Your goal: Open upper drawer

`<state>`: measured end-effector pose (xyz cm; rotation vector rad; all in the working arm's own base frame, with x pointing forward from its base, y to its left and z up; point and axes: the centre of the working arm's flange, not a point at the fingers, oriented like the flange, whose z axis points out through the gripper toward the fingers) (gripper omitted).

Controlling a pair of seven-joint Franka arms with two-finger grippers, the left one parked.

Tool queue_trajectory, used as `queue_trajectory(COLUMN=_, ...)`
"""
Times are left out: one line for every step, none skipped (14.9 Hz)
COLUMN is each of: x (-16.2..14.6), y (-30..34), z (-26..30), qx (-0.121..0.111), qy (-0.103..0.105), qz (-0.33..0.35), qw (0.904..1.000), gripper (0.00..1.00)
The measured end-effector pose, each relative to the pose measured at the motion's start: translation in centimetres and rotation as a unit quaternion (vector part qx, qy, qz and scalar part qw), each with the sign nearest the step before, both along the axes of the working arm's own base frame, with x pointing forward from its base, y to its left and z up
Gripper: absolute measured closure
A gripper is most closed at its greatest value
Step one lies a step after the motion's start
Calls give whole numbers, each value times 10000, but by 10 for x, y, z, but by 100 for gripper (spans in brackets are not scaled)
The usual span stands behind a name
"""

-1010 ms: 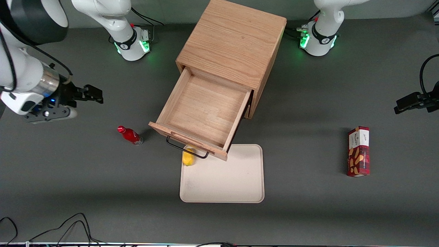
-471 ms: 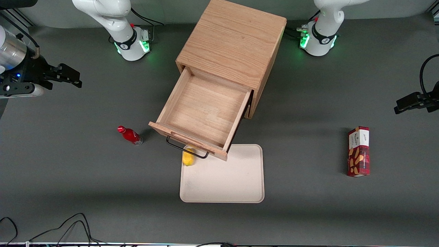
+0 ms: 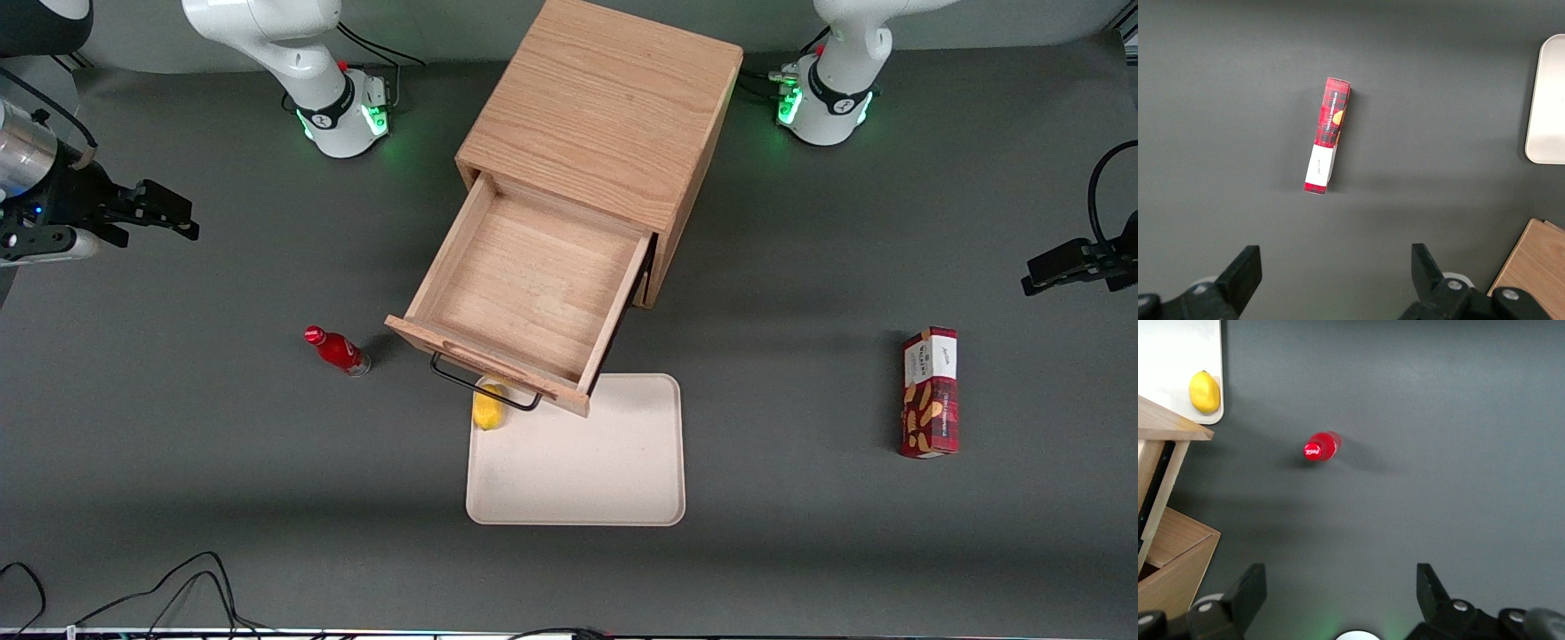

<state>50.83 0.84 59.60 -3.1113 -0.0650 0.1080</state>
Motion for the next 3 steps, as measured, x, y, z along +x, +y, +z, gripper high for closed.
queue_trajectory(x=-2, y=0, z=-1, qx=1, qy=-14, qz=-3, qw=10000, gripper=0)
queue_trajectory(x=-2, y=-1, z=0, qx=2, qy=-22, qz=-4, qw=10000, gripper=0)
queue_trajectory(x=-3, y=-1, z=0, qx=3, qy=-25, qz=-6, qw=10000, gripper=0)
